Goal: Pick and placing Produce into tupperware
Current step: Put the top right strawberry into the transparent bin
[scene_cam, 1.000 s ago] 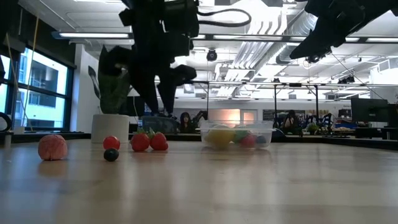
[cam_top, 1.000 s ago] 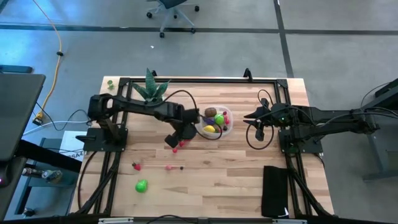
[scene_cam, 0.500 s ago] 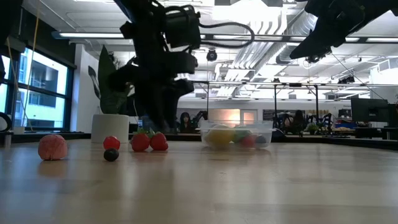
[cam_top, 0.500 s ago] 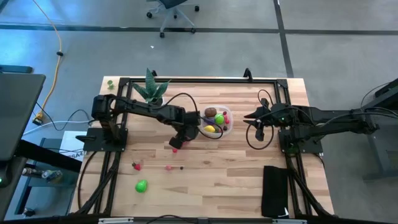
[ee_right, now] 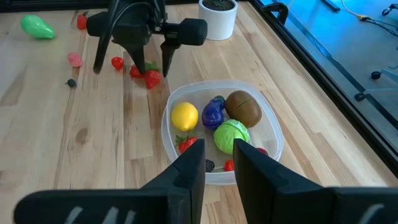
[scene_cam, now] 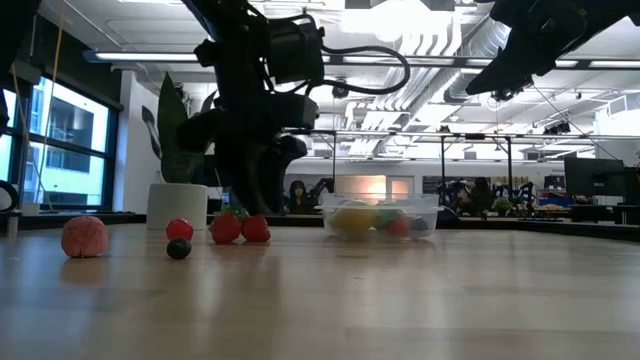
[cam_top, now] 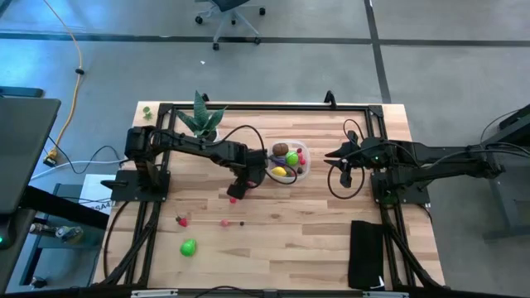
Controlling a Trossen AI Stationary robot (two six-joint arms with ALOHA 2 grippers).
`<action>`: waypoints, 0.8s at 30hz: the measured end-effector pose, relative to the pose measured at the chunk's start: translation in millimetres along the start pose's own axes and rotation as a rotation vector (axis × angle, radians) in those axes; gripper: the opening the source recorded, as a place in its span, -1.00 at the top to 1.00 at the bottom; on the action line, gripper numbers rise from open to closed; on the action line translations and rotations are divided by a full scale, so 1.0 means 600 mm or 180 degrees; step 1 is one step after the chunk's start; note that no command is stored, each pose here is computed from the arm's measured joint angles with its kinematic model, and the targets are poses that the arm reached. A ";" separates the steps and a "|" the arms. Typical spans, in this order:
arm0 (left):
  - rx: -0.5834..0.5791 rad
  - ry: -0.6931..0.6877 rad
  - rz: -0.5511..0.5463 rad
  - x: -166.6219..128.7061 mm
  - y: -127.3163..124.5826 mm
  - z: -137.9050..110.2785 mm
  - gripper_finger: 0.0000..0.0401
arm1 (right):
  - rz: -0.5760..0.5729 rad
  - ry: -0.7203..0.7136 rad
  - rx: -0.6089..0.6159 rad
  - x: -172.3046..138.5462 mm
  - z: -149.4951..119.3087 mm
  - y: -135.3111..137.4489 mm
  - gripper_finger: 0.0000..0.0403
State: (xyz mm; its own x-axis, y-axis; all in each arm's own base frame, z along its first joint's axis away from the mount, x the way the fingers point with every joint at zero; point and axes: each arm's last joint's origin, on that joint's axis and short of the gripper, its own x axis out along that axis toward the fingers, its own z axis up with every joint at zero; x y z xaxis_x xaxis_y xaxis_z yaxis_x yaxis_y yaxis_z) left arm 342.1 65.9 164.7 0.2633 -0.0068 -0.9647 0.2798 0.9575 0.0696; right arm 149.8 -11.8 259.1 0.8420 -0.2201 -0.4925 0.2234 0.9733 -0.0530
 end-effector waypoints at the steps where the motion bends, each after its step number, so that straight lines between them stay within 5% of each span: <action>1: -0.0025 0.0018 -0.0011 0.000 -0.001 -0.001 -0.03 | 0.0000 0.0000 0.0000 0.000 0.000 0.000 0.64; 24: -0.0212 0.0235 -0.0087 0.031 -0.017 0.002 -0.04 | -0.0001 0.0000 0.0000 0.000 0.000 0.000 0.64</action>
State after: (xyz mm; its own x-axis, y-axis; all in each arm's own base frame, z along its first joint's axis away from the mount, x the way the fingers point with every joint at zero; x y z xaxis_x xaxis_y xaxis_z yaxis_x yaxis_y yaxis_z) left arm 345.0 55.5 146.0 0.1868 -0.0143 -0.9823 0.2234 0.9743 0.0283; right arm 149.9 -11.8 259.0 0.8420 -0.2203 -0.4924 0.2236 0.9732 -0.0531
